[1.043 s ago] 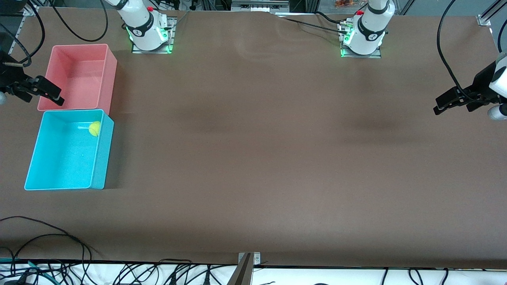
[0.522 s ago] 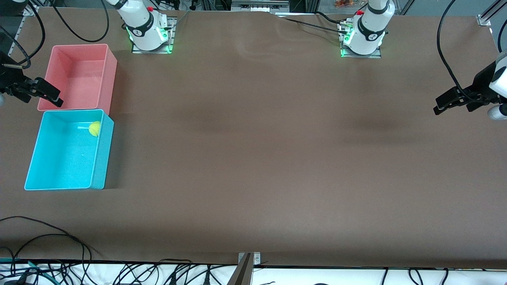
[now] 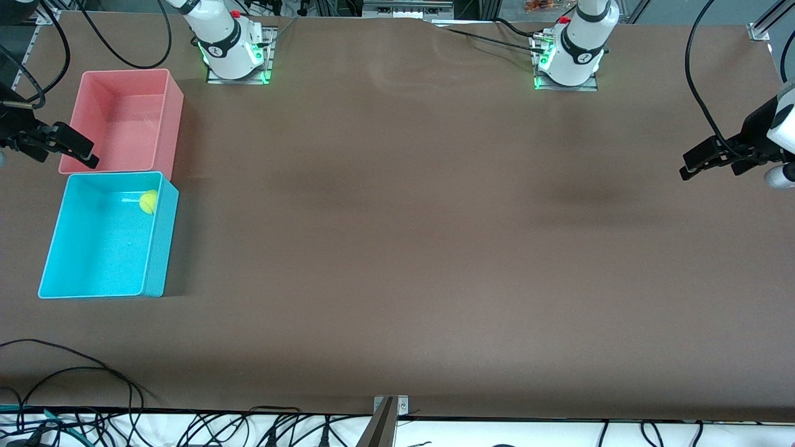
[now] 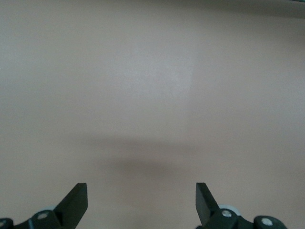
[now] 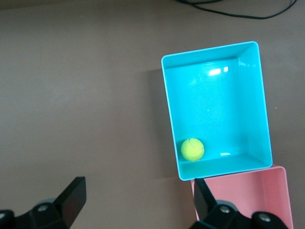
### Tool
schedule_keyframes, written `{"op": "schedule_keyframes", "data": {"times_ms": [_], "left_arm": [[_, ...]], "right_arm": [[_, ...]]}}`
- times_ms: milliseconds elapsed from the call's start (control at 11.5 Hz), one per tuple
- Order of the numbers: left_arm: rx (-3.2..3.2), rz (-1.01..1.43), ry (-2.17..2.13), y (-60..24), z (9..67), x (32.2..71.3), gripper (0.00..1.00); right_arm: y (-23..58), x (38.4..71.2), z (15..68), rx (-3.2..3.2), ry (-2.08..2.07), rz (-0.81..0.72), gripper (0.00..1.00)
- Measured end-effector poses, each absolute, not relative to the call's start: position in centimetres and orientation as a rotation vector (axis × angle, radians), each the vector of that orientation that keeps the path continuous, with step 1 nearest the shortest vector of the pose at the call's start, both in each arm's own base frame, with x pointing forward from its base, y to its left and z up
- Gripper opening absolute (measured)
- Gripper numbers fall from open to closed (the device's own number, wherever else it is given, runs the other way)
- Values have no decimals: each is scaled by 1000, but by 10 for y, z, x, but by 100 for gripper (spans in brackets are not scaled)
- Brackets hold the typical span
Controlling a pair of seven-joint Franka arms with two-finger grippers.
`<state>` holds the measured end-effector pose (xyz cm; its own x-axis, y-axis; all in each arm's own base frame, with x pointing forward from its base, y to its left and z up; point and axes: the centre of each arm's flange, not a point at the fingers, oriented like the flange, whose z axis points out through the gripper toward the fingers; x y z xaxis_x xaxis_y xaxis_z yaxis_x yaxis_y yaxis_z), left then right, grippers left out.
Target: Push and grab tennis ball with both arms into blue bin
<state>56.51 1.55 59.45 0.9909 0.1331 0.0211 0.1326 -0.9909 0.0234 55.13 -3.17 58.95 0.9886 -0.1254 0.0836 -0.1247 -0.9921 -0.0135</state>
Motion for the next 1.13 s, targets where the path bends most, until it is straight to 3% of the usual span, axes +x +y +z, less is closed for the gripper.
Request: {"op": "schedule_keyframes", "data": {"times_ms": [1130], "left_arm": [[3114,7,207,15,587,567,100]], "right_arm": [[-28,558,588,-3127,185,-102,100]]}}
